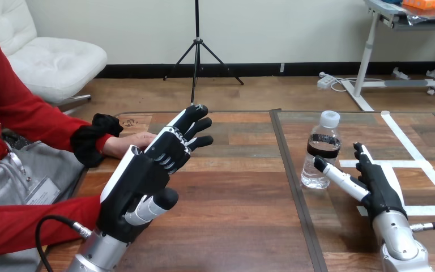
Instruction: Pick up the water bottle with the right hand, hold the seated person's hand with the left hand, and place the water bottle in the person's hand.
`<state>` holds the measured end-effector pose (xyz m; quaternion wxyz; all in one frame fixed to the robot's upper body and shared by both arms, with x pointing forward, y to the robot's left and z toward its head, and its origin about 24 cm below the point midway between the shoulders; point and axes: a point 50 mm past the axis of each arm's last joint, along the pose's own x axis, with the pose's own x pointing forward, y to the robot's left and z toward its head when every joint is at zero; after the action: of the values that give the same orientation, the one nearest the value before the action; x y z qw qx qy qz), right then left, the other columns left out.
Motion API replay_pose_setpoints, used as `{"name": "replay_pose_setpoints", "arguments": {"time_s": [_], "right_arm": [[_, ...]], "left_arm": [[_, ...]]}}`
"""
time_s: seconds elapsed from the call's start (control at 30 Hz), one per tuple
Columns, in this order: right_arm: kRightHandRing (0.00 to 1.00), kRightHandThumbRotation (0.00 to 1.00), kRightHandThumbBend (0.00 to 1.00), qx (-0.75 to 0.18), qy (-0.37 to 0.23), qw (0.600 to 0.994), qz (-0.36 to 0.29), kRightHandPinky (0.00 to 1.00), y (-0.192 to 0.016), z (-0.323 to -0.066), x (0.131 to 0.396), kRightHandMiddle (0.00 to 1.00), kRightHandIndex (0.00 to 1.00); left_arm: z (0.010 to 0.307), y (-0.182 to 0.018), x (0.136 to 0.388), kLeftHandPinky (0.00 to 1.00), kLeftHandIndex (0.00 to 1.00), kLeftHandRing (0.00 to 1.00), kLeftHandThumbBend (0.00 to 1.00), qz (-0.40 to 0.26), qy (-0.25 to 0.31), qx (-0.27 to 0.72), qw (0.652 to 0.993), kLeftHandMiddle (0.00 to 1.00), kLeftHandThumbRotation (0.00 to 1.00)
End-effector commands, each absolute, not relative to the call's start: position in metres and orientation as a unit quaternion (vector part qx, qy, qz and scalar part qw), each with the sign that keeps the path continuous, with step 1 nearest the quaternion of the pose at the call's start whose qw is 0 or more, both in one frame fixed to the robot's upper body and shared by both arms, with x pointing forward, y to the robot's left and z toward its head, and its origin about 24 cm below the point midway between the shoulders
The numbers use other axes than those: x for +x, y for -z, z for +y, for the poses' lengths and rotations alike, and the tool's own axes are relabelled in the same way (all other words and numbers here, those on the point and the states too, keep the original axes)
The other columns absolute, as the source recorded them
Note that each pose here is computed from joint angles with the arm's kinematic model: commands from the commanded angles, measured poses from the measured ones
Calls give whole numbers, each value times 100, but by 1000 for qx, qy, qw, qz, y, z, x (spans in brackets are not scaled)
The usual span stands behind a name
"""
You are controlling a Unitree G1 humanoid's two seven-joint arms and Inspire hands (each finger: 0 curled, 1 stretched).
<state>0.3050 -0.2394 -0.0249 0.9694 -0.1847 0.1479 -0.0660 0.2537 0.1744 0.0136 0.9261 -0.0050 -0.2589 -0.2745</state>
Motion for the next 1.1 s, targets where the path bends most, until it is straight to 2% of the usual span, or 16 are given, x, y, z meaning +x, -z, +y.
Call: {"name": "replay_pose_setpoints", "arguments": {"time_s": [0.0,1.07], "right_arm": [[100,56,100,-168,54,981,85,99,-9,-223,336,100,100],[100,48,100,-174,45,982,57,94,-24,-219,347,100,100]], "left_arm": [[180,-27,259,85,93,93,100,-292,265,12,919,95,75],[173,-24,258,85,92,93,100,-289,267,0,919,95,74]]}}
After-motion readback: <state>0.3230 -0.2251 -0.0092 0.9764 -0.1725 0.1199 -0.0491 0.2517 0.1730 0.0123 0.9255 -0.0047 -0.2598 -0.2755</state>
